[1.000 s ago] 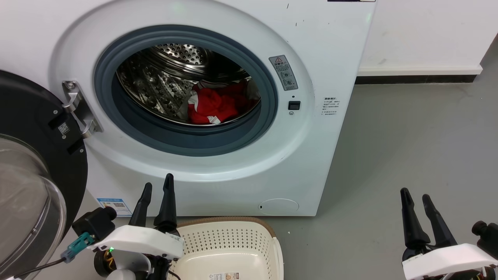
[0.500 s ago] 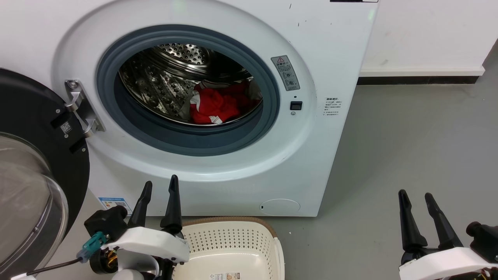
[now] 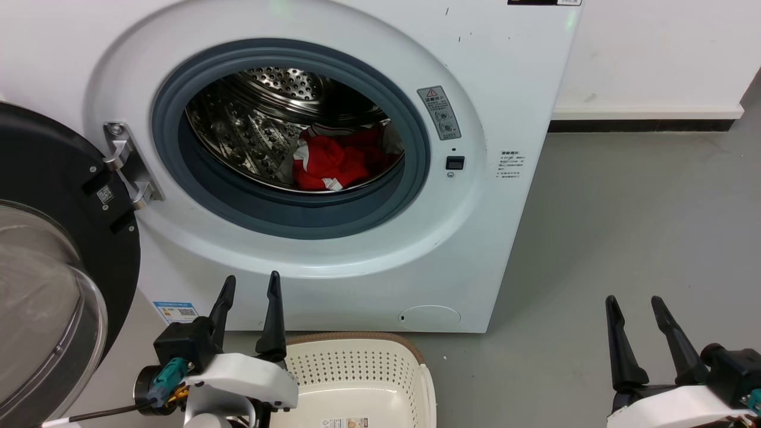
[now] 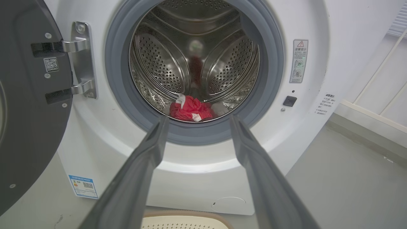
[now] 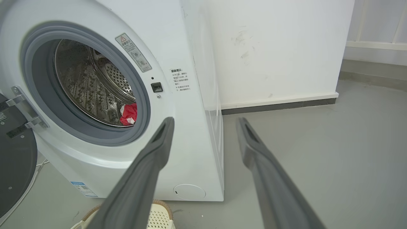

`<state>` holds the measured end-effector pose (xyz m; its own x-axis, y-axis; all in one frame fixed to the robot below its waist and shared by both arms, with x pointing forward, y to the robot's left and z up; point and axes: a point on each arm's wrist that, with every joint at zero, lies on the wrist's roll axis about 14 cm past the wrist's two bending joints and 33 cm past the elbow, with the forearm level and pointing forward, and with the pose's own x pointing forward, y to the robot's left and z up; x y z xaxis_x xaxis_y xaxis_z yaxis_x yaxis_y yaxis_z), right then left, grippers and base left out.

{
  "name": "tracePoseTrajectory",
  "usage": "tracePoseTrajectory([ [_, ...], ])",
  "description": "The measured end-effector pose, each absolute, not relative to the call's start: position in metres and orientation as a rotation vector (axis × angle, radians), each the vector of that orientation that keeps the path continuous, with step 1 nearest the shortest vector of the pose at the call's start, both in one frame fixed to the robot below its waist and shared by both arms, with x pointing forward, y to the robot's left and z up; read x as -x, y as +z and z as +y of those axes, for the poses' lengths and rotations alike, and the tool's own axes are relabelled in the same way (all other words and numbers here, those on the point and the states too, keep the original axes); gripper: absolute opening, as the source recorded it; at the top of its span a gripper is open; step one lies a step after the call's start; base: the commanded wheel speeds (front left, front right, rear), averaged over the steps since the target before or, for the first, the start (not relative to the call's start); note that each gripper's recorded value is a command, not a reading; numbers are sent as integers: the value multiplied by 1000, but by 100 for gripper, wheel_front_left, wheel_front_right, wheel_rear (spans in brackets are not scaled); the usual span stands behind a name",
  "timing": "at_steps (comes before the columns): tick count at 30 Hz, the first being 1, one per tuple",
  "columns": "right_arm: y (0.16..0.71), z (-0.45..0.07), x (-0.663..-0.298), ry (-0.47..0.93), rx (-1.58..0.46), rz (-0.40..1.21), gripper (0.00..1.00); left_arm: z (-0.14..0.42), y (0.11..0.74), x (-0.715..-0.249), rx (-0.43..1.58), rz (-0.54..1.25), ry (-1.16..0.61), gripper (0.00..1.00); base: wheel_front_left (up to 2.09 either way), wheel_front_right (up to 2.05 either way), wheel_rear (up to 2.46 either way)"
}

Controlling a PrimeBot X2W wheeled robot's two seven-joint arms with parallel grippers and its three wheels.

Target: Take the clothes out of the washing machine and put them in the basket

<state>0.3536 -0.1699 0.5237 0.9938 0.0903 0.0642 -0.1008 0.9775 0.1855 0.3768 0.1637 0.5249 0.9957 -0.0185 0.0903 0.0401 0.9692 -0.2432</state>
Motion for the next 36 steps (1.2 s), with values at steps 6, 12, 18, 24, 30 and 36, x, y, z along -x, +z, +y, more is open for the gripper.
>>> tracePoseTrajectory([
  [6,525,-169,-353,102,-134,-64,100,162,526,-376,192,-99,-33,100,0,0,0],
  [12,522,-168,-351,107,-83,-56,100,160,525,-374,142,-105,-38,100,0,0,0],
  [18,523,-166,-350,116,-35,-62,100,159,527,-373,96,-120,-42,100,0,0,0],
  [24,524,-164,-349,124,6,-65,100,159,528,-372,54,-130,-42,100,0,0,0],
  [30,522,-161,-347,134,51,-63,100,159,527,-370,12,-137,-45,100,0,0,0],
  [36,521,-160,-347,140,64,-61,100,160,526,-369,5,-137,-42,100,0,0,0],
])
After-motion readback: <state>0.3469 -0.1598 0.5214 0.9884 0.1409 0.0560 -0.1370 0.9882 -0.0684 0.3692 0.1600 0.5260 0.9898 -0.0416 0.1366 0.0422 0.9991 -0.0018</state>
